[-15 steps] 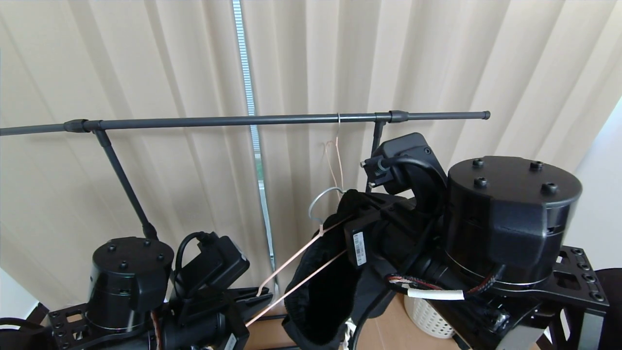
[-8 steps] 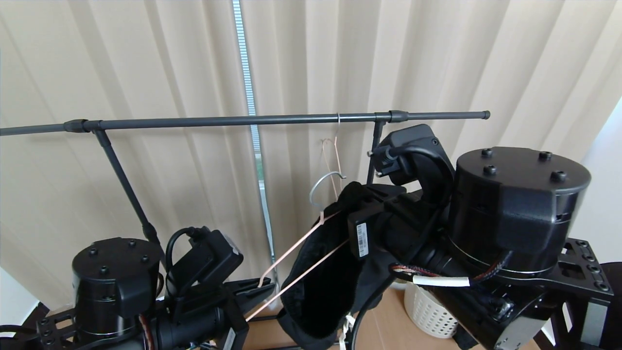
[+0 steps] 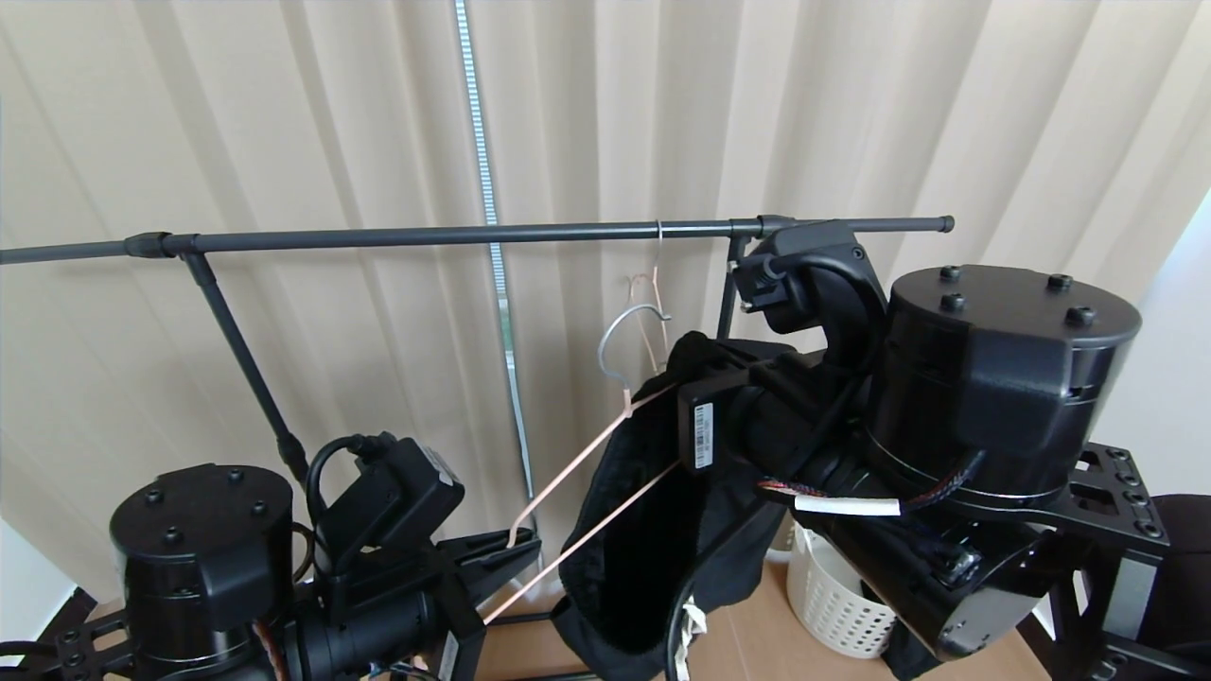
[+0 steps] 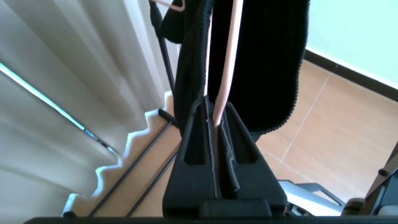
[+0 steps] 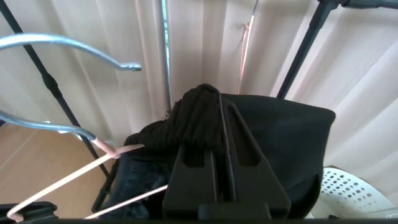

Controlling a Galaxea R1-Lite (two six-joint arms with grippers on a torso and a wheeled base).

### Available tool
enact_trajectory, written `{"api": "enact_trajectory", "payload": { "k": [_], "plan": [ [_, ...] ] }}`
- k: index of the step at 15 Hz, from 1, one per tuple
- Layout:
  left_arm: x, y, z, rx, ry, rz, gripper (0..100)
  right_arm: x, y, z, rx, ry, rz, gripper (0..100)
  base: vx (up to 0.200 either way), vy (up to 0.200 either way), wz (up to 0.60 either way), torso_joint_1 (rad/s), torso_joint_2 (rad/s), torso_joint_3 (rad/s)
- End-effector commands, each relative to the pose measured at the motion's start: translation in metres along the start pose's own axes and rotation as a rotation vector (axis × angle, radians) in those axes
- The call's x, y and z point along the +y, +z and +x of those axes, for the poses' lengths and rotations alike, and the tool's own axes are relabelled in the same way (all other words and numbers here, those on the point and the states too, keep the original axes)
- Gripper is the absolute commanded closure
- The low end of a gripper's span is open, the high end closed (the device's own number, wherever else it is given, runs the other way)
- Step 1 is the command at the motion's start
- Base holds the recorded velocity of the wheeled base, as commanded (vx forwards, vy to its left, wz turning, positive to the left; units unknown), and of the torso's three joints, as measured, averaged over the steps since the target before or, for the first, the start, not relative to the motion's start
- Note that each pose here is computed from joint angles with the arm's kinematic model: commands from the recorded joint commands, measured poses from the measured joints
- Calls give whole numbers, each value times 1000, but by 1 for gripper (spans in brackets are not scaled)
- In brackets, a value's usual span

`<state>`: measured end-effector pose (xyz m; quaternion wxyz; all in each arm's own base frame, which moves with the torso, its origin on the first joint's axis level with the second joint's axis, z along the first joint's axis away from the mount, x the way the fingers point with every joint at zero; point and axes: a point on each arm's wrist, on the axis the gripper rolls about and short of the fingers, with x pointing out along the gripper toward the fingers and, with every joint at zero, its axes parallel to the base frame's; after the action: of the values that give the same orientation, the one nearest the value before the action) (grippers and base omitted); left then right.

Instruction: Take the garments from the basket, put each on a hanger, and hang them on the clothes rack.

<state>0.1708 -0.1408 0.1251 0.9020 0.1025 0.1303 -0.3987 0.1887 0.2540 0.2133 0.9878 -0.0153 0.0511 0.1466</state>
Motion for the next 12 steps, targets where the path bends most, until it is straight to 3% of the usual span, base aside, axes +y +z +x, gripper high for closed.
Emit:
{"api": "enact_trajectory", "payload": {
  "k": [1, 8, 9, 12],
  "plan": [
    [-1, 0, 0, -5, -4, 2, 100, 2, -2, 2, 3, 1, -2, 100, 0, 0, 0, 0, 0, 0],
    [-6, -1, -2, -34, -18, 13, 100, -3, 6, 6, -19, -21, 45, 100, 0, 0, 0, 0, 0, 0],
    [-6, -1, -2, -32, -17, 12, 100, -6, 7, 7, -21, -28, 48, 0, 0, 0, 0, 0, 0, 0],
    [-6, -1, -3, -35, -16, 13, 100, -19, 12, 13, -37, -73, 62, 0, 0, 0, 0, 0, 0, 0]
  ]
}}
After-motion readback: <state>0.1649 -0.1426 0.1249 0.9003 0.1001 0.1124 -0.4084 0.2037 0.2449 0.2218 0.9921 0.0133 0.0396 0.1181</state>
